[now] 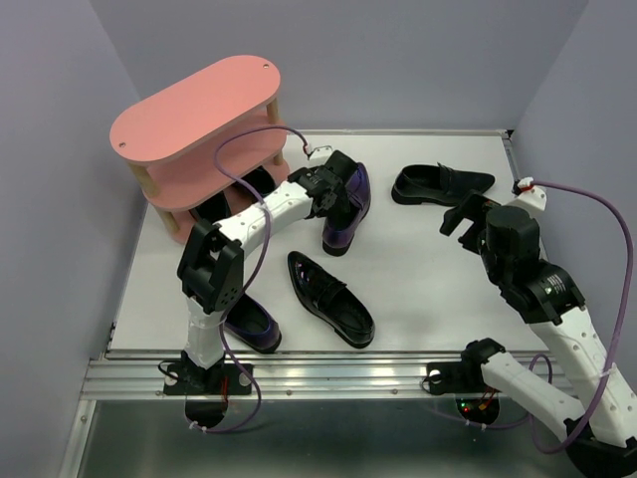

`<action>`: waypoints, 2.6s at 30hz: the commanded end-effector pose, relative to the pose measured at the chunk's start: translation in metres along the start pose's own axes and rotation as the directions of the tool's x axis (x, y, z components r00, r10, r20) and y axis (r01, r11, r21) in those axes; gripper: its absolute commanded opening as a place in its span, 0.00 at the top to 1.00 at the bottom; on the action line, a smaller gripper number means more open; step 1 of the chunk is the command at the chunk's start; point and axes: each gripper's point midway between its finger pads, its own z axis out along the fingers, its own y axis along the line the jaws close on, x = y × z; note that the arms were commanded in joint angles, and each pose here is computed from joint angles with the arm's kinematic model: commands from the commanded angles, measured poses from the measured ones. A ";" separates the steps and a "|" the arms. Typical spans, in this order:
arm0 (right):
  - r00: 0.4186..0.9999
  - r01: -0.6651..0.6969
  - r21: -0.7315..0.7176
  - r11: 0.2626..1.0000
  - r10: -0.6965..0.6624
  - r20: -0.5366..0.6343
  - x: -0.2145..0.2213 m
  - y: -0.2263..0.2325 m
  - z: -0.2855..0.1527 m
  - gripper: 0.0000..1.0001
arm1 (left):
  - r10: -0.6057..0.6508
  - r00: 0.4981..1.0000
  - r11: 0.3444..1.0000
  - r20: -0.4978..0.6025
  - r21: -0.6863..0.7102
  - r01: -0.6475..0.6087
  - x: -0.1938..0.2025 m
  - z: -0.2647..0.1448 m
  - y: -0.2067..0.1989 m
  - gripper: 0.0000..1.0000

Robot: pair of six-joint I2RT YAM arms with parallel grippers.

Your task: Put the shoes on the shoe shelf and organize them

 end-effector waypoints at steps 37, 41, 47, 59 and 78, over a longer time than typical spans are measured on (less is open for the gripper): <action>0.998 -0.024 -0.018 1.000 0.025 0.061 -0.019 0.000 -0.009 0.00 | 0.115 0.982 0.989 0.153 0.079 -0.128 -0.068 -0.060 -0.008 1.00; 0.997 -0.035 -0.014 0.999 0.036 0.071 -0.020 -0.002 -0.011 0.00 | 0.015 0.979 0.995 0.202 0.093 -0.035 -0.086 -0.090 -0.001 1.00; 0.996 -0.048 -0.012 0.999 0.048 0.072 -0.018 -0.004 -0.012 0.00 | -0.133 0.958 0.987 0.255 0.123 0.105 -0.101 -0.130 0.013 1.00; 0.996 -0.051 -0.014 0.999 0.052 0.069 -0.017 -0.002 -0.009 0.00 | -0.295 0.903 0.955 0.311 0.137 0.265 -0.103 -0.178 0.053 1.00; 0.996 -0.056 -0.049 0.997 0.060 0.065 -0.019 0.005 -0.010 0.00 | -0.386 0.842 0.908 0.376 -0.007 0.419 -0.090 -0.186 0.129 1.00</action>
